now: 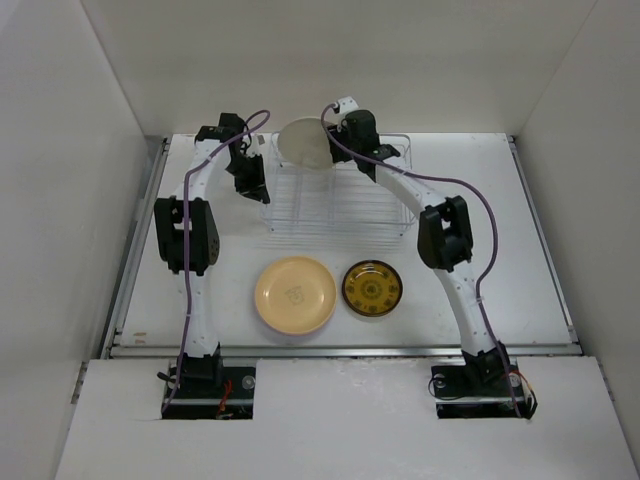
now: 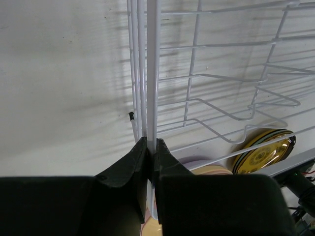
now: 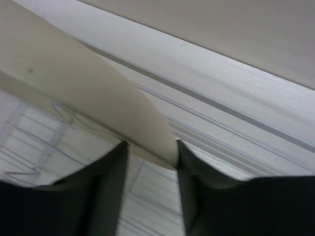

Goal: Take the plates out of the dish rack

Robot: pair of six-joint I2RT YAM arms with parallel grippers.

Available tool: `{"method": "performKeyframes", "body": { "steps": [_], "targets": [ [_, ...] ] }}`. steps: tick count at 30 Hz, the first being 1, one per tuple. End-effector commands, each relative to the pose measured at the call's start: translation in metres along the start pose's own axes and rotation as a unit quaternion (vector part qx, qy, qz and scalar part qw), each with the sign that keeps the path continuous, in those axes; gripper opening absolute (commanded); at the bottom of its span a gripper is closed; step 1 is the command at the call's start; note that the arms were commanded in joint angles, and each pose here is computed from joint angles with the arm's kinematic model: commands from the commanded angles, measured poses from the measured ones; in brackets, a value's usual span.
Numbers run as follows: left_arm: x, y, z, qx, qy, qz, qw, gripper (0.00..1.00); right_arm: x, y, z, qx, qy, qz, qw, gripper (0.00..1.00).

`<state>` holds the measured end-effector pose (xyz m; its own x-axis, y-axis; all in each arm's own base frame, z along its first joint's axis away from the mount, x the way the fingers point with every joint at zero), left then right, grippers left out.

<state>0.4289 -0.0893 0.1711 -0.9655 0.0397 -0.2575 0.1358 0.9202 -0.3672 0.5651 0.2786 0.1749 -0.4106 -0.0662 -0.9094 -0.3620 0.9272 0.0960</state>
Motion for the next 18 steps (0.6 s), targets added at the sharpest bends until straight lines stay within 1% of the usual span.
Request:
{"method": "performKeyframes", "body": {
  "steps": [1,2,3,4,5,6,7,10,11,12,14,18],
  "targets": [
    [0.013,0.024,0.011,-0.038,0.055,-0.045,0.997,0.00,-0.047,0.011,-0.004,-0.012,-0.094,0.013,0.995,0.47],
    [0.013,0.023,0.011,-0.034,0.056,-0.045,0.997,0.00,-0.048,0.011,-0.007,-0.012,-0.093,0.013,0.996,0.34],
    [0.014,0.024,0.014,-0.029,0.061,-0.047,0.997,0.00,-0.041,0.010,-0.005,-0.012,-0.090,0.012,0.996,0.27],
    [0.015,0.027,0.014,-0.024,0.063,-0.063,0.996,0.00,-0.051,0.009,-0.014,-0.006,-0.104,0.014,0.994,0.20],
    [0.016,0.025,0.016,-0.013,0.064,-0.070,0.995,0.00,-0.051,0.008,-0.018,-0.002,-0.109,0.015,0.994,0.08],
    [0.017,0.025,0.016,0.006,0.067,-0.082,0.994,0.00,-0.053,0.008,-0.021,-0.003,-0.114,0.015,0.993,0.03],
    [0.014,0.023,0.013,0.012,0.057,-0.084,0.995,0.00,-0.054,0.007,-0.027,-0.002,-0.116,0.007,0.993,0.00],
    [0.014,0.026,0.012,0.011,0.055,-0.088,0.995,0.00,-0.062,0.008,-0.037,-0.008,-0.122,-0.005,0.992,0.00],
    [0.014,0.026,0.012,0.011,0.055,-0.093,0.994,0.00,-0.072,0.010,-0.044,-0.013,-0.131,-0.010,0.991,0.00],
    [0.013,0.024,0.008,0.011,0.051,-0.091,0.995,0.00,-0.068,0.009,-0.043,-0.013,-0.127,-0.011,0.992,0.00],
    [0.013,0.024,0.008,0.011,0.051,-0.091,0.995,0.00,-0.076,0.012,-0.049,-0.025,-0.134,-0.016,0.991,0.00],
    [0.011,0.022,0.006,0.016,0.047,-0.094,0.994,0.00,-0.102,0.017,-0.075,-0.040,-0.156,-0.017,0.987,0.00]
  ]
}}
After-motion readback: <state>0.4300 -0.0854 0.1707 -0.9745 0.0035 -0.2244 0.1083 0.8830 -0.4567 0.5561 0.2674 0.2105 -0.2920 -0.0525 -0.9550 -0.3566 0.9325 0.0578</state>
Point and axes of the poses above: each gripper's point midway between its finger pads, its own z axis out along the fingers, its own y axis along the line the jaws close on, x = y × z, the point moved 7 cm from there along -z, back along the fingers, and after that the axes turned 7 degrees about z, right-handed, at the moved point
